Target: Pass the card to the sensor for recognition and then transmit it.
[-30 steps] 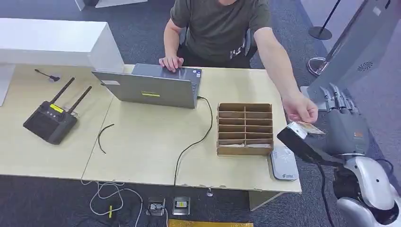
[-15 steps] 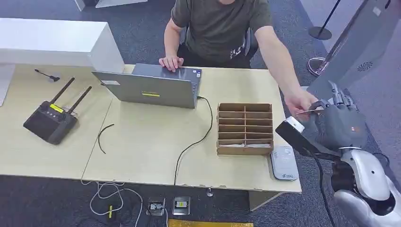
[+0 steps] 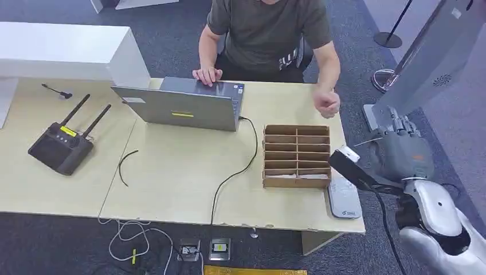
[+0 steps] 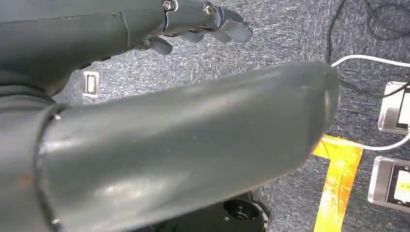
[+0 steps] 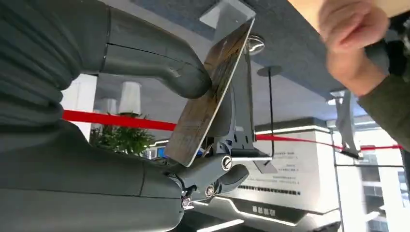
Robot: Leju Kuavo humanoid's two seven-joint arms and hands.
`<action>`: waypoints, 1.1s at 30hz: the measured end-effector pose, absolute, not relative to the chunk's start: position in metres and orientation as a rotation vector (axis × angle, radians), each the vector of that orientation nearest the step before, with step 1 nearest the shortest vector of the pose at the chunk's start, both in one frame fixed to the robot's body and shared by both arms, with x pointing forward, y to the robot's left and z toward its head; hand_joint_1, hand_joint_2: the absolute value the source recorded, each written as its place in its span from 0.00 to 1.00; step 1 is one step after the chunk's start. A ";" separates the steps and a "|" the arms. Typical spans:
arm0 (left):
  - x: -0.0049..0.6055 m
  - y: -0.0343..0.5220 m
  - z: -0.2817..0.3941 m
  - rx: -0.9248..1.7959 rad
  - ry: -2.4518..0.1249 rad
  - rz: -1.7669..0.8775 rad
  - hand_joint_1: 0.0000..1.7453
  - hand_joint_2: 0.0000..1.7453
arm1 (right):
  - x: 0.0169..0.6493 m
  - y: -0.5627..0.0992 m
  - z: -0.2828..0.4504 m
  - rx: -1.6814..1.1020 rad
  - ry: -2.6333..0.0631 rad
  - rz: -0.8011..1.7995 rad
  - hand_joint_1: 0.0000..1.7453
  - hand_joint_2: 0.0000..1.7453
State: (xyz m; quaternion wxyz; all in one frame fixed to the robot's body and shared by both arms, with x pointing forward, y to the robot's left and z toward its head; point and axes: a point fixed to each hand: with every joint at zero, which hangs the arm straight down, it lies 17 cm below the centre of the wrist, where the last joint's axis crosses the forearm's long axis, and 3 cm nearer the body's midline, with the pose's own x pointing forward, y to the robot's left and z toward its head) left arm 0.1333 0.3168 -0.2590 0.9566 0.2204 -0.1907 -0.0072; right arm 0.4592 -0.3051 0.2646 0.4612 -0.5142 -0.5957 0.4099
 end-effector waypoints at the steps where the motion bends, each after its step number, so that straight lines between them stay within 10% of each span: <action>1: 0.133 0.317 -0.259 0.447 -0.386 -0.013 0.00 0.00 | 0.460 -0.307 0.261 -1.265 -1.452 1.016 1.00 1.00; 33: 0.127 0.326 -0.260 0.459 -0.373 0.001 0.00 0.00 | 0.436 -0.361 0.106 -1.072 -1.114 1.021 1.00 1.00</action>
